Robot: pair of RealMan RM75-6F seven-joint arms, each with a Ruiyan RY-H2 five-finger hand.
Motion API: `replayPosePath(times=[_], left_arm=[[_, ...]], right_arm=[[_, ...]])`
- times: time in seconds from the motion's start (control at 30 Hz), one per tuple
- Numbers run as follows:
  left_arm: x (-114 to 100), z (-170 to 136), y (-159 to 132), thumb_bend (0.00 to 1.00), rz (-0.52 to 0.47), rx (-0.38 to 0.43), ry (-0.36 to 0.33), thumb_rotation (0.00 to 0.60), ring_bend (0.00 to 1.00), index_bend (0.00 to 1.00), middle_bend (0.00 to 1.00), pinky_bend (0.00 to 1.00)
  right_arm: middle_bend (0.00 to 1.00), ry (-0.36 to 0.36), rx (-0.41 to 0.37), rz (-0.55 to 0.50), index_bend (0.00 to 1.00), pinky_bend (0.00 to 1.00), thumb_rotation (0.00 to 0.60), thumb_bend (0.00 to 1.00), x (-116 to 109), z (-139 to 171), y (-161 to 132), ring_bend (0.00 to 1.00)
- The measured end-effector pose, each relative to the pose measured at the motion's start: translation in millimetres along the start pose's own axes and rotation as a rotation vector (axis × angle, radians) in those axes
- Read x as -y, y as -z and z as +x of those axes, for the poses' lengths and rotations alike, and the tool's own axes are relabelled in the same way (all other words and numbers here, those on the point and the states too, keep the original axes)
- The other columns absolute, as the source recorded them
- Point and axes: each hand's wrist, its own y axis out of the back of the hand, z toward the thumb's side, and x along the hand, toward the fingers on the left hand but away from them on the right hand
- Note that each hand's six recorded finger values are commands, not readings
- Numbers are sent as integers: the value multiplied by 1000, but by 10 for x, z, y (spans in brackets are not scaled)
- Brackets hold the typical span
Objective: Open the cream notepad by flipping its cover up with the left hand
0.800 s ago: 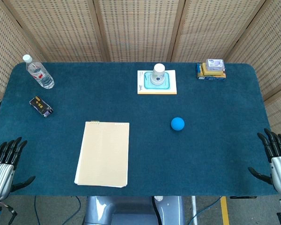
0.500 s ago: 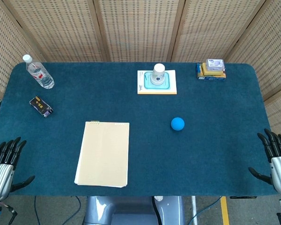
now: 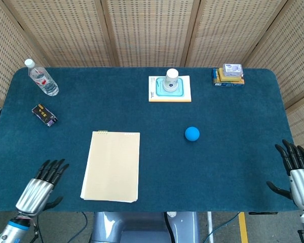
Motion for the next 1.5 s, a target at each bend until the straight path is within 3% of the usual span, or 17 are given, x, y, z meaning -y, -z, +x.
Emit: replayPosePath(times=[0.23, 0.63, 1.03, 1.5], left_arm=[[369, 209, -348, 286, 45, 146, 59, 600, 0, 0, 0, 0], [663, 404, -608, 282, 115, 226, 83, 600, 0, 0, 0, 0], [828, 511, -632, 283, 103, 227, 96, 600, 0, 0, 0, 0], [804, 611, -558, 285, 117, 189, 79, 600, 0, 0, 0, 0]], right_arm=[[0, -9, 2, -3, 0, 0, 600, 0, 11, -7, 7, 0], [0, -12, 6, -7, 0, 0, 600, 0, 10, -14, 19, 0], [0, -11, 11, -15, 0, 0, 600, 0, -1, -22, 37, 0], [0, -18, 11, -10, 0, 0, 600, 0, 22, -29, 35, 0]])
